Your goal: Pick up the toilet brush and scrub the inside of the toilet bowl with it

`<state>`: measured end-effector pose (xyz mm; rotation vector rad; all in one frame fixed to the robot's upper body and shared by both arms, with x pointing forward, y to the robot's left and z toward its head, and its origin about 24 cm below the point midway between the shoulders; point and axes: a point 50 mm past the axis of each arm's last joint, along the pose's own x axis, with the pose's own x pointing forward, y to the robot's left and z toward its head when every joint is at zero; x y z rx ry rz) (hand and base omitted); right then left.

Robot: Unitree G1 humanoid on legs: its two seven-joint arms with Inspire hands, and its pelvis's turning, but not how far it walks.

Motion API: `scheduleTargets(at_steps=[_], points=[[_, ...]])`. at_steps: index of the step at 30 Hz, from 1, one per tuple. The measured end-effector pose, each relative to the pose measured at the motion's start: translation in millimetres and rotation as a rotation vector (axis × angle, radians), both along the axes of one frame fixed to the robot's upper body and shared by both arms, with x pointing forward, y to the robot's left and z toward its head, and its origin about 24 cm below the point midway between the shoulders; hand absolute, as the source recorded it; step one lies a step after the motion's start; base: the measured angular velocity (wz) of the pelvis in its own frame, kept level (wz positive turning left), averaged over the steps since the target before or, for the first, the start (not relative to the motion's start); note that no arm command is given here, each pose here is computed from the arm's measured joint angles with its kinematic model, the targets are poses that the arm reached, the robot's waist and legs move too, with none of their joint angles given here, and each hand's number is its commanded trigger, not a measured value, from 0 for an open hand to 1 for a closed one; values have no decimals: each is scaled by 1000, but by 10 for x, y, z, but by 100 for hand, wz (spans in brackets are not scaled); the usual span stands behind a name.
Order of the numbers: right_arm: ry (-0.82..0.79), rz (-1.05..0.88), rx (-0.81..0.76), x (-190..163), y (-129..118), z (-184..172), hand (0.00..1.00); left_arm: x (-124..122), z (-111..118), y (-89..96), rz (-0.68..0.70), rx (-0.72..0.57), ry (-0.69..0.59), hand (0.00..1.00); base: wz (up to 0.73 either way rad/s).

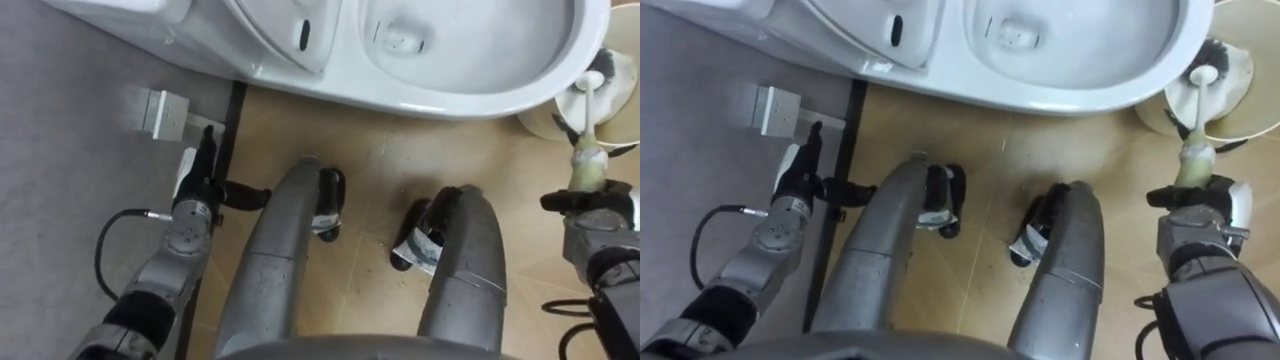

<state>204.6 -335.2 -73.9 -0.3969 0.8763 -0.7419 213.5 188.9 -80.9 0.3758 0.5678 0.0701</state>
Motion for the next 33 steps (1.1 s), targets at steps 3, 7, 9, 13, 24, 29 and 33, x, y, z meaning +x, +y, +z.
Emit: scheduleTargets(at_steps=[3, 7, 9, 13, 24, 29, 33], points=[[3, -25, 23, -60, 2, -40, 100, -107, -55, 56, 17, 2, 26, 0, -8], [23, -35, 47, -151, 16, -101, 100, -261, -137, 97, 33, 9, 70, 0, -9], [37, -45, 53, -209, 16, -134, 100, -316, -175, 111, 39, 13, 91, 0, -5], [31, -119, 137, -312, 96, -239, 100, -433, -279, 190, 70, 40, 145, 0, -2], [59, -350, 319, -874, 301, -568, 100, -819, -425, 451, 196, 59, 237, 0, 0], [99, -400, 322, -1213, 305, -649, 100, -1199, -504, 644, 285, 96, 326, 0, -8], [103, -429, 323, -1371, 320, -675, 100, -1443, -529, 695, 301, 121, 376, 0, 1]])
